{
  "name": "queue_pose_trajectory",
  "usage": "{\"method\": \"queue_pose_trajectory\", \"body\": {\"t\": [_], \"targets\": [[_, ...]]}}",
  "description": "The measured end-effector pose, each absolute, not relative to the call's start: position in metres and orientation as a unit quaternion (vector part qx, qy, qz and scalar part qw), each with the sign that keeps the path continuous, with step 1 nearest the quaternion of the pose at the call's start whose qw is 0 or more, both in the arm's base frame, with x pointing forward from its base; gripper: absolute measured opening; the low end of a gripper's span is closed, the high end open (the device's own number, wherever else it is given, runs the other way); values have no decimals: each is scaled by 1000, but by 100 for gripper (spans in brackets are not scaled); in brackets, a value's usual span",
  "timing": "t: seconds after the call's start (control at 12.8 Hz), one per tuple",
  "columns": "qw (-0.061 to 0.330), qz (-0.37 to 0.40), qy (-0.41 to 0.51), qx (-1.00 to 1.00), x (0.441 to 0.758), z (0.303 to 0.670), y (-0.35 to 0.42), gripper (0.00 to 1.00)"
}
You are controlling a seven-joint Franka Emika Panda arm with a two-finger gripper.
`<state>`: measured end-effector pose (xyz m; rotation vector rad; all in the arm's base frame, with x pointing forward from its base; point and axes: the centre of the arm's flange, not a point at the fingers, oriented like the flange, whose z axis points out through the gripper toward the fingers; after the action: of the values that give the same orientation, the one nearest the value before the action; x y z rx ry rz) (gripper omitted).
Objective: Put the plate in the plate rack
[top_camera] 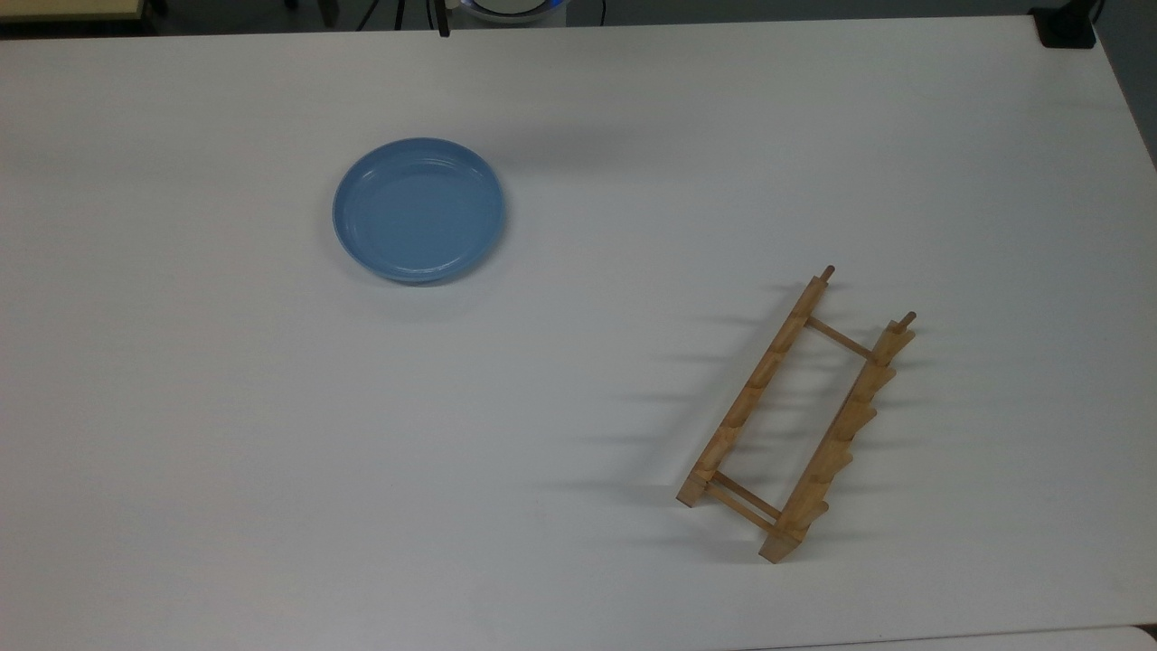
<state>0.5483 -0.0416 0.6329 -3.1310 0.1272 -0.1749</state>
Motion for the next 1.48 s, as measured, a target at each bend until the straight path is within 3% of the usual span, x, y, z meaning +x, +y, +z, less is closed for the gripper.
{"method": "queue_pose_trajectory", "body": {"t": [1.25,1.48], "targets": [[1,-47,36,-998,546,632,-42,100],[-24,-39,-52,-998,544,631,-53,100]]}}
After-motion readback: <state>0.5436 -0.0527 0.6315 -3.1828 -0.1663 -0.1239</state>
